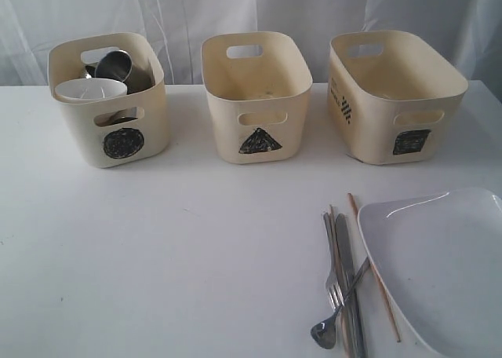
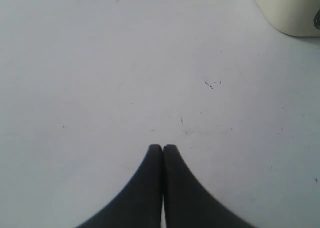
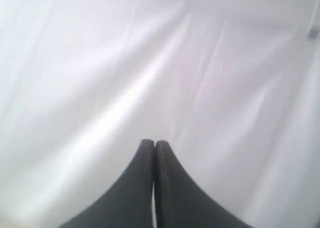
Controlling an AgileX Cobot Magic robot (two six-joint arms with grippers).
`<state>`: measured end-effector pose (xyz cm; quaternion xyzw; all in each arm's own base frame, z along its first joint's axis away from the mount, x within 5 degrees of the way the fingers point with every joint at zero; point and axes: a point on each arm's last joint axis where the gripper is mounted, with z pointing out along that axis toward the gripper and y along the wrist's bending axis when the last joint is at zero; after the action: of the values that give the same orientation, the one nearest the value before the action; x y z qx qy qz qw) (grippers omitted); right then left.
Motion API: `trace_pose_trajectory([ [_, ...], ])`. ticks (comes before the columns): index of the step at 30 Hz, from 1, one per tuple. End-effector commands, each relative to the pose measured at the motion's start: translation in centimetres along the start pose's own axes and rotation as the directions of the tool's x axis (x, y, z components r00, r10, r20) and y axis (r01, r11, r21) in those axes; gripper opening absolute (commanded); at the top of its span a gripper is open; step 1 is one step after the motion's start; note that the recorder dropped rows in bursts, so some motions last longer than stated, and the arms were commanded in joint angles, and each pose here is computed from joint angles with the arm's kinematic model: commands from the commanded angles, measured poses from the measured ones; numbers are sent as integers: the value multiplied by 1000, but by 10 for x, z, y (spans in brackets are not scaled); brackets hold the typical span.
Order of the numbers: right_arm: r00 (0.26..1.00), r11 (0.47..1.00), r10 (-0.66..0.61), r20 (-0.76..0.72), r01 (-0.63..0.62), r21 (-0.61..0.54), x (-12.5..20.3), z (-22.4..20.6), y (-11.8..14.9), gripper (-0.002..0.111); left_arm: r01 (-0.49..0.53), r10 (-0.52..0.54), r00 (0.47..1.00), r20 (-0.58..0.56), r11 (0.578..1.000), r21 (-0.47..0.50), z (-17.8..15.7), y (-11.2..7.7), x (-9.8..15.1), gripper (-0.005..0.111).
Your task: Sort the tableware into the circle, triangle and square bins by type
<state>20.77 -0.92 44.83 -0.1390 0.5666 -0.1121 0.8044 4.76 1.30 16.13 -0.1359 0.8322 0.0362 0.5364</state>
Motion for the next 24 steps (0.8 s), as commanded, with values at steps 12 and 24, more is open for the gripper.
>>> trace_pose_trajectory([
  [12, -71, 810, 156, -985, -562, 168, 201, 8, 104, 0, 3, -3, 1000, -6, 1000, 0, 0, 0, 2, 0],
  [24, 208, 753, -17, -978, -640, -150, 165, 13, 220, 0, 3, -3, 1000, -6, 1000, 0, 0, 0, 2, 0],
])
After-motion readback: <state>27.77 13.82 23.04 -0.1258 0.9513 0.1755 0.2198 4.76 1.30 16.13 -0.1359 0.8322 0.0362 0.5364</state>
